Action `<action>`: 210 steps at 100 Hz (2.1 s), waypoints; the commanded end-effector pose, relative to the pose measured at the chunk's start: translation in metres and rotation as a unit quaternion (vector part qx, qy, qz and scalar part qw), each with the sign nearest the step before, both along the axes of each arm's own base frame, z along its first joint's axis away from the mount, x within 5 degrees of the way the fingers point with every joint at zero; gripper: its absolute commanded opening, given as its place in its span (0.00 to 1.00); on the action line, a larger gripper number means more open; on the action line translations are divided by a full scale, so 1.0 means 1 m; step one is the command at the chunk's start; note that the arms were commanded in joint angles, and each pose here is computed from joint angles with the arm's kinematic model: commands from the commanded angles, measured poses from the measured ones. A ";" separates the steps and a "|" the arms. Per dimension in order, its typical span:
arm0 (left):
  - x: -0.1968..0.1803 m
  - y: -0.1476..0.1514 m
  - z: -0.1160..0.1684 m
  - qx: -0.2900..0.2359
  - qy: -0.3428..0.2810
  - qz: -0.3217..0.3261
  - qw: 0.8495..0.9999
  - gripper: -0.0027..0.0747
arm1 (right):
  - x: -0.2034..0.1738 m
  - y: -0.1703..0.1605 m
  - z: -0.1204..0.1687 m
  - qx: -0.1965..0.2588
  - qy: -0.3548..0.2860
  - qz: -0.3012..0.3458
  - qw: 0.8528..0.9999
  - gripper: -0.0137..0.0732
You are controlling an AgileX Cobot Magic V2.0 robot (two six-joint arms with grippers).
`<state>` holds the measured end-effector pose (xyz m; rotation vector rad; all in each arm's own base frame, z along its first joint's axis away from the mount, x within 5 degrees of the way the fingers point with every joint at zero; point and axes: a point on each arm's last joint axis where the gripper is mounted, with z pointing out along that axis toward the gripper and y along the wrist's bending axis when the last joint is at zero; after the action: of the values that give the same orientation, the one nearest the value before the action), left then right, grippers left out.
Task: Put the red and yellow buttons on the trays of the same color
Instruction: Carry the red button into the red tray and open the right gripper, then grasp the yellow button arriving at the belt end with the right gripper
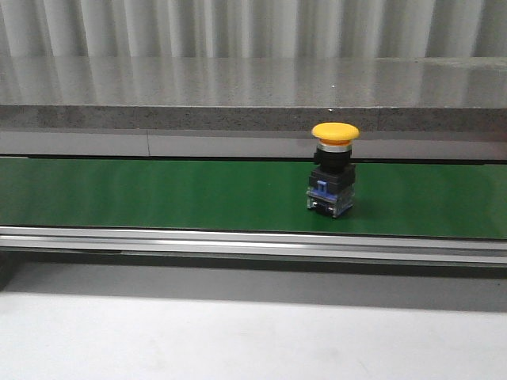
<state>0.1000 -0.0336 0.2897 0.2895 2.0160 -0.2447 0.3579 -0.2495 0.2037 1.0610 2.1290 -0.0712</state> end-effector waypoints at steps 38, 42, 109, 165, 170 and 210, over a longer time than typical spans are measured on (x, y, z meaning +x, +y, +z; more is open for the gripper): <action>0.002 -0.001 0.015 -0.020 -0.044 0.000 0.999 0.01 | 0.005 -0.005 0.032 -0.041 -0.064 -0.011 0.997 0.60; 0.002 -0.001 0.015 -0.020 -0.044 0.000 0.999 0.01 | 0.005 -0.005 0.032 -0.041 -0.064 -0.011 0.997 0.67; 0.002 -0.001 0.015 -0.020 -0.044 0.000 0.999 0.01 | -0.063 0.045 0.116 -0.090 -0.123 -0.004 0.988 0.79; 0.002 -0.001 0.015 -0.020 -0.044 0.000 0.999 0.01 | -0.147 0.156 0.168 -0.057 -0.029 0.156 0.986 0.79; 0.002 -0.001 0.015 -0.020 -0.044 0.000 0.999 0.01 | -0.150 0.165 0.167 -0.055 -0.011 0.183 0.982 0.79; 0.002 -0.001 0.015 -0.020 -0.044 0.000 0.999 0.01 | -0.144 0.210 0.152 -0.008 0.070 0.301 0.951 0.79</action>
<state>0.1000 -0.0336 0.2897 0.2895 2.0160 -0.2447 0.2104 -0.0446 0.3477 0.4235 2.5130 0.1324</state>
